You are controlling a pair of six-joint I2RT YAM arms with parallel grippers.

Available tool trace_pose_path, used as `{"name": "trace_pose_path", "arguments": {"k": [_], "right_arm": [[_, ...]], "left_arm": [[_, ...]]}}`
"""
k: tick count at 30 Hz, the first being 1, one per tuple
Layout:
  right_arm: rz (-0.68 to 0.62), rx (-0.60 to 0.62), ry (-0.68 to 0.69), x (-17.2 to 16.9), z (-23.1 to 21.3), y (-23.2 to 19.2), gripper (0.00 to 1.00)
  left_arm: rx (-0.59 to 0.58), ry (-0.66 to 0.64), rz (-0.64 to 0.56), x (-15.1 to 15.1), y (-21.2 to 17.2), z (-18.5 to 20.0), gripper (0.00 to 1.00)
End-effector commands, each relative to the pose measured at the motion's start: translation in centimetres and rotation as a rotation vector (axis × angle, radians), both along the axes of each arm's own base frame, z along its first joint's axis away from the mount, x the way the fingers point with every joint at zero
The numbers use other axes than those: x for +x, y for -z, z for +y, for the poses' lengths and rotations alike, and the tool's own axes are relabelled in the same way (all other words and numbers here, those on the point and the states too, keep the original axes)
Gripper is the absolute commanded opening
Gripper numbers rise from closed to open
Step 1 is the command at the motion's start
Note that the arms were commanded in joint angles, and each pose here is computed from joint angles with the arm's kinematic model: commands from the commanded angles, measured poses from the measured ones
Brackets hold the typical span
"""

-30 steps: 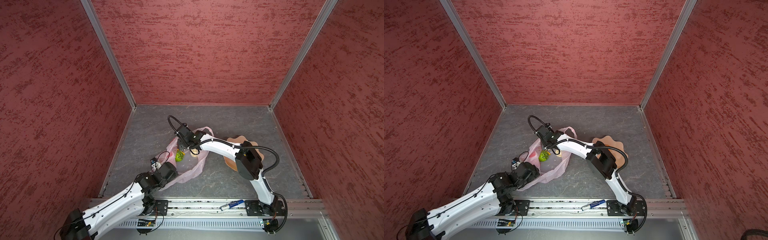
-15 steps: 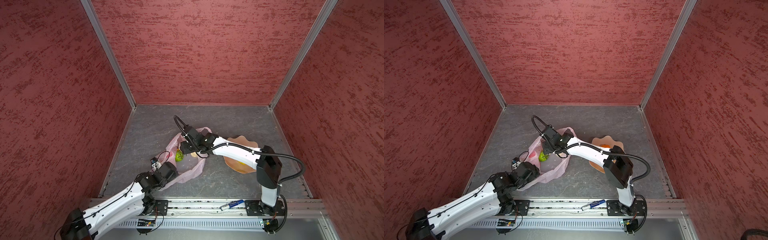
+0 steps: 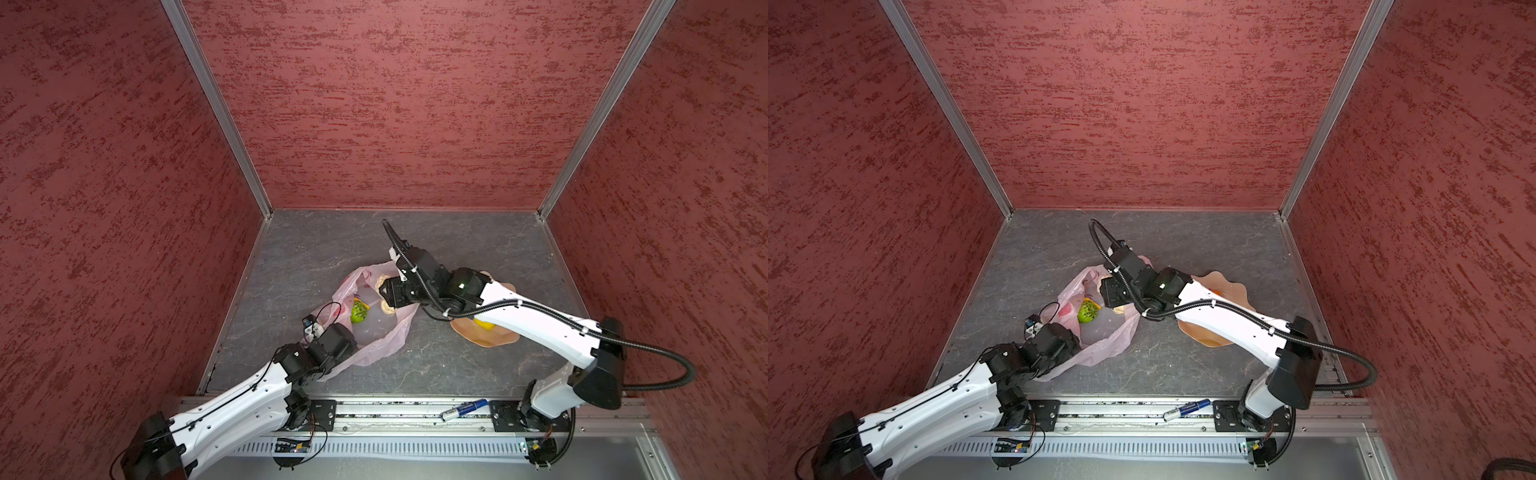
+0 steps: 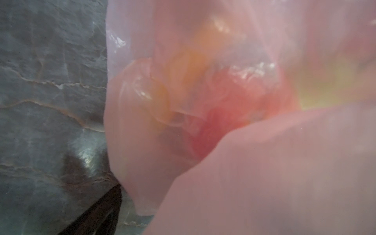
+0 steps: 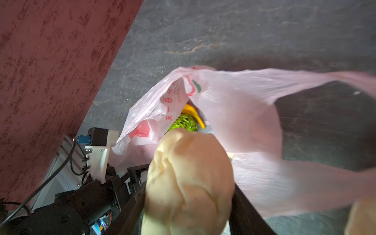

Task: Take the fake fruits out of the plastic bag
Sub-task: 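Carry the cream fruit with the right gripper over the beige bowl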

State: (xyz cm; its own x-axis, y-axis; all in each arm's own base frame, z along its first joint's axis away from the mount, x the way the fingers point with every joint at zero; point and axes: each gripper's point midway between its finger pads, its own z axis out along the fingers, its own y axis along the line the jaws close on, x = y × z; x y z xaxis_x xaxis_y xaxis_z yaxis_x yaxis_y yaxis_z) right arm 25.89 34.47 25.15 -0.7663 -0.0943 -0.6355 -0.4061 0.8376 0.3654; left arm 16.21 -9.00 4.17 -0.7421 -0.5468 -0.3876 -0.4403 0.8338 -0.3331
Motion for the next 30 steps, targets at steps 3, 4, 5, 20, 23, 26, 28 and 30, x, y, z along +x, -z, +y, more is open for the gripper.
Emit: {"name": "trace_pose_path", "arguments": {"k": [3, 4, 5, 20, 23, 26, 28, 30], "right_arm": [[-0.066, -0.078, 0.241, 1.7, -9.2, -1.3, 0.22], [-0.072, -0.098, 0.277, 2.0, -10.9, -1.0, 0.22], [-0.072, -0.133, 0.322, 2.3, -12.6, -0.2, 0.22], [0.017, -0.360, 0.701, 3.6, -28.3, 8.9, 0.22], [0.035, -0.376, 0.750, 3.5, -30.2, 9.9, 0.22], [0.063, -0.401, 0.787, 3.4, -31.8, 11.0, 0.22], [0.095, -0.427, 0.815, 3.2, -32.9, 11.8, 0.22], [0.115, -0.443, 0.828, 3.1, -33.5, 12.5, 0.22]], "left_arm": [[-0.009, 0.004, -0.021, 0.5, -0.9, -0.3, 0.99], [-0.008, 0.006, -0.021, 0.5, -0.9, -0.3, 0.99], [-0.012, 0.006, -0.022, 0.5, -0.9, -0.4, 0.99], [-0.006, 0.009, -0.015, 0.5, -0.8, -0.4, 0.99], [-0.005, 0.009, -0.014, 0.5, -0.8, -0.4, 0.99], [-0.003, 0.009, -0.012, 0.5, -0.7, -0.4, 0.99], [-0.004, 0.009, -0.012, 0.5, -0.8, -0.4, 0.99], [-0.004, 0.009, -0.012, 0.5, -0.8, -0.4, 0.99]]}}
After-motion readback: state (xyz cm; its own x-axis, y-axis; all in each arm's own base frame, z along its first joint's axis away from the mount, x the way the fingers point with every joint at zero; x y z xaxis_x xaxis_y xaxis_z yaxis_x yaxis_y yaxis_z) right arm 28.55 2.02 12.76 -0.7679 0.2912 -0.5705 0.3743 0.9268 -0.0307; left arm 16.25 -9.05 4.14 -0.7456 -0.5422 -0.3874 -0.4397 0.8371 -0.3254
